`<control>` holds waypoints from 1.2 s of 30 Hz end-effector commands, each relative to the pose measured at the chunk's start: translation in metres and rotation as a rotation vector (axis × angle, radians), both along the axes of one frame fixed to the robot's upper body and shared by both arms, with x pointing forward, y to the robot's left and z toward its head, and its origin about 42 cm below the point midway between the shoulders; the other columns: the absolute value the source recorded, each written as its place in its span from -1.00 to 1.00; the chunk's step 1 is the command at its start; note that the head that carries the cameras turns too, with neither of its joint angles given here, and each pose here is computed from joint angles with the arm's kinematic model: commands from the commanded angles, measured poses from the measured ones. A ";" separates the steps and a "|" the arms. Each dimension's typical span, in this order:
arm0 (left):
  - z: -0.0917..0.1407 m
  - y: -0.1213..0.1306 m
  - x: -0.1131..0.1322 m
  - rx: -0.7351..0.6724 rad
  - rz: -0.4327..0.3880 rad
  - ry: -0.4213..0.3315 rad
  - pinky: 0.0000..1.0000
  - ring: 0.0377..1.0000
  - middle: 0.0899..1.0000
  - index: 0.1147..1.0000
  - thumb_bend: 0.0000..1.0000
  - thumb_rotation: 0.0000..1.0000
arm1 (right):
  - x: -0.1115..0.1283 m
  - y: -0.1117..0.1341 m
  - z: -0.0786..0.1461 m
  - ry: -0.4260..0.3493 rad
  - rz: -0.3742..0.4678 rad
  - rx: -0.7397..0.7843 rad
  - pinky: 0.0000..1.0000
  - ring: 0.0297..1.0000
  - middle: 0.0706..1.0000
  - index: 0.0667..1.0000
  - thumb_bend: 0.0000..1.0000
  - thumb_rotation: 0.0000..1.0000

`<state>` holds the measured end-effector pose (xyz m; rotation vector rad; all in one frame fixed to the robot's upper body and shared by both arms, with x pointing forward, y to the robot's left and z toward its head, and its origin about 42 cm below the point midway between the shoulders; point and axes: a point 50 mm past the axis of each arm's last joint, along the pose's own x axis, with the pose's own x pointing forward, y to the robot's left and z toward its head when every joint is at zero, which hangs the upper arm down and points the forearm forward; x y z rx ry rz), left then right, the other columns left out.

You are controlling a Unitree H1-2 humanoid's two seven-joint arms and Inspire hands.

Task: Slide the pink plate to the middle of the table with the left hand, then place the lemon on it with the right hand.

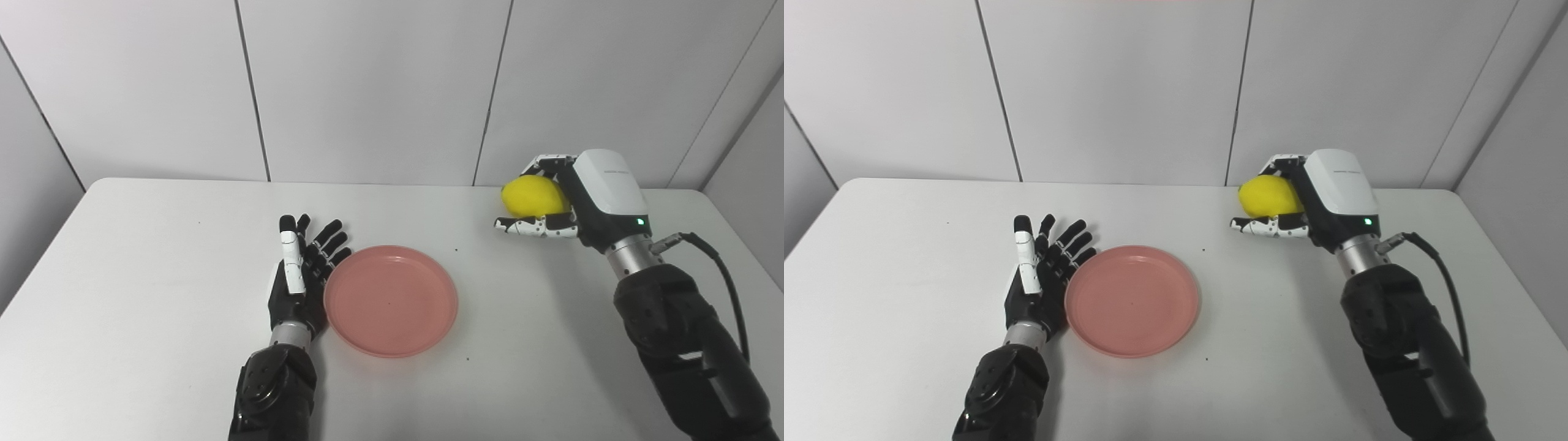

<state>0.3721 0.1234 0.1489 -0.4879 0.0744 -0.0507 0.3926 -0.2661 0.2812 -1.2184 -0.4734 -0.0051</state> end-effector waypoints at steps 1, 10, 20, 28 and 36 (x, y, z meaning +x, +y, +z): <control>-0.001 -0.024 -0.007 -0.054 -0.001 0.024 0.62 0.64 0.58 1.00 0.84 0.88 | 0.002 0.007 0.027 -0.099 0.038 -0.024 -0.75 -0.71 -0.64 -0.51 0.12 -0.11; -0.001 -0.025 -0.005 -0.062 0.002 0.023 0.63 0.64 0.58 1.00 0.82 0.88 | 0.003 0.036 0.027 -0.105 0.112 -0.019 -0.77 -0.73 -0.65 -0.51 0.12 -0.12; 0.000 -0.026 -0.004 -0.063 0.006 0.018 0.63 0.63 0.55 1.00 0.82 0.86 | -0.001 0.068 0.021 -0.092 0.198 0.008 -0.70 -0.64 -0.56 -0.39 0.12 -0.02; -0.001 -0.026 -0.004 -0.065 0.007 0.014 0.63 0.64 0.56 1.00 0.82 0.86 | -0.005 0.090 0.009 -0.060 0.231 0.030 -0.71 -0.66 -0.58 -0.37 0.13 -0.14; -0.002 -0.026 -0.004 -0.068 0.013 0.016 0.61 0.62 0.54 1.00 0.82 0.86 | -0.008 0.100 -0.005 -0.022 0.259 0.022 -0.67 -0.60 -0.50 -0.28 0.10 -0.12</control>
